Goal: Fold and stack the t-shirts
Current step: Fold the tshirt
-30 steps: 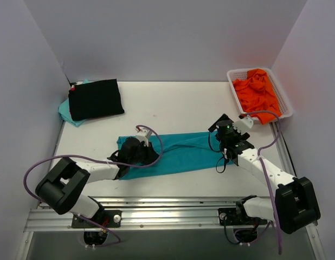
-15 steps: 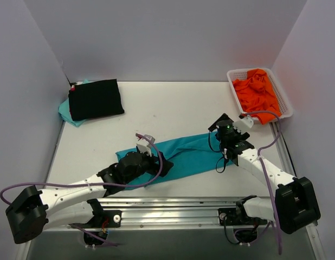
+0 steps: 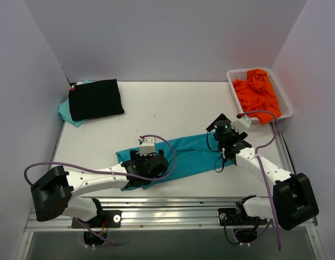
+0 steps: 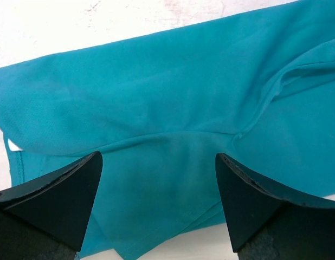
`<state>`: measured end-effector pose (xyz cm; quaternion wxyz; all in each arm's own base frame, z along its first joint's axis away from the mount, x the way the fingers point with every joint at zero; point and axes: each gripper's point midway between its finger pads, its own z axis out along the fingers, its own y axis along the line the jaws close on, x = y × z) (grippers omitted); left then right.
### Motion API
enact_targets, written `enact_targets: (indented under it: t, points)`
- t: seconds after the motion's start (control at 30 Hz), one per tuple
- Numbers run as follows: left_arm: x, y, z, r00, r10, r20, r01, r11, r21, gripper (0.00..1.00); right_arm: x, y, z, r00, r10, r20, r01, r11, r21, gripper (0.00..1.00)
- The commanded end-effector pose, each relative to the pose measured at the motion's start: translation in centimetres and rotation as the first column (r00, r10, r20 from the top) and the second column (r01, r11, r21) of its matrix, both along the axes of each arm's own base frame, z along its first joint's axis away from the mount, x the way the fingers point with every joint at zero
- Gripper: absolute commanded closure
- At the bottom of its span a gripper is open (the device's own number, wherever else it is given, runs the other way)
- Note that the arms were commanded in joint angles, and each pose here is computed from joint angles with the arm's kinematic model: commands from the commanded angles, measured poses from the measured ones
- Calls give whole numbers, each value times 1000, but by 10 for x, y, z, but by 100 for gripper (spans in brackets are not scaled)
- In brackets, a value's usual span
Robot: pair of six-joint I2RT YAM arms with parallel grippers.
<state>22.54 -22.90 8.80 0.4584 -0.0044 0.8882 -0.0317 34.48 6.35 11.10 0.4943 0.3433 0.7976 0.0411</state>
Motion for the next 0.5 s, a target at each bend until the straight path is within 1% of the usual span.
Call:
enact_targets:
  t: [0.0, 0.1, 0.17, 0.2, 0.23, 0.27, 0.33, 0.4, 0.43, 0.47]
  points:
    - [-1, 16, 3, 995, 92, 30, -91, 996, -4, 6, 4, 2, 1, 1000, -2, 0, 2, 1000, -22, 2]
    - [-8, 29, -1, 991, 132, 39, -129, 990, -62, 6, 3, 0, 1, 1000, -8, 4, 8, 1000, -28, 2]
    - [-11, 47, -4, 981, 190, 50, -186, 980, -66, 6, 3, 0, 1, 1000, -7, 10, 7, 1000, -25, 2]
    - [-14, 57, -7, 974, 220, 53, -215, 973, -88, 6, 4, 1, 1, 1000, -6, 12, 6, 1000, -25, 2]
    - [-15, 63, -7, 968, 241, 65, -234, 967, -97, 6, 5, 1, 0, 1000, -5, 7, 5, 1000, -26, 2]
    - [-15, 68, -3, 963, 261, 73, -250, 959, -134, 6, 6, 2, 1, 1000, -6, 9, 6, 1000, -24, 2]
    - [-18, 82, -6, 953, 290, 85, -276, 950, -144, 6, 7, 2, -4, 1000, -5, -4, 5, 1000, -31, 2]
    - [-15, 92, 3, 937, 331, 115, -305, 932, -196, 6, 9, 5, -5, 1000, 1, -6, -1, 1000, -27, 2]
    - [-16, 98, -2, 936, 331, 122, -306, 933, -191, 6, 9, 5, -7, 1000, 3, -13, -3, 1000, -30, 2]
    - [-10, 96, 5, 930, 341, 138, -303, 922, -239, 6, 9, 5, -8, 1000, 3, -15, -4, 1000, -30, 2]
